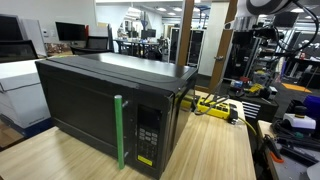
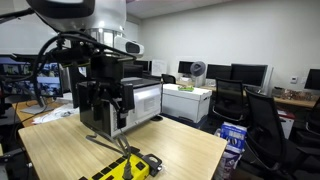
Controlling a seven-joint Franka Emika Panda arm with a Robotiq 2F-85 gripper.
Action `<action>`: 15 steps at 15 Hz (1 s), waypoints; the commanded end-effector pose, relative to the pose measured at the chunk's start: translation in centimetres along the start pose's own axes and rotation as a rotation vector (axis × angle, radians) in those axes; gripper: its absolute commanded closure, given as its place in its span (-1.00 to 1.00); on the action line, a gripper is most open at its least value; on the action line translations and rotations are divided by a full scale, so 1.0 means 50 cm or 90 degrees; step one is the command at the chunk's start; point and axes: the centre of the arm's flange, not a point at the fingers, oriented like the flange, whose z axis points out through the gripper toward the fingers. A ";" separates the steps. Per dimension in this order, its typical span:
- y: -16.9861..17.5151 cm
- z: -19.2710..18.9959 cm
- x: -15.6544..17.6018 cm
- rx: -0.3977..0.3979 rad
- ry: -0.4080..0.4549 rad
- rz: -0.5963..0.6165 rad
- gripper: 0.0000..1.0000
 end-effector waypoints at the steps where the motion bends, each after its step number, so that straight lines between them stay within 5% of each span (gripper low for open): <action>1: -0.031 0.058 -0.027 -0.001 0.028 0.000 -1.00; 2: -0.040 0.076 -0.030 0.006 0.026 -0.001 -1.00; 3: -0.048 0.091 -0.032 0.011 0.021 -0.004 -0.50; 13: -0.103 0.204 -0.034 0.038 -0.012 -0.026 0.82; 15: -0.107 0.219 -0.029 0.033 -0.018 -0.029 0.96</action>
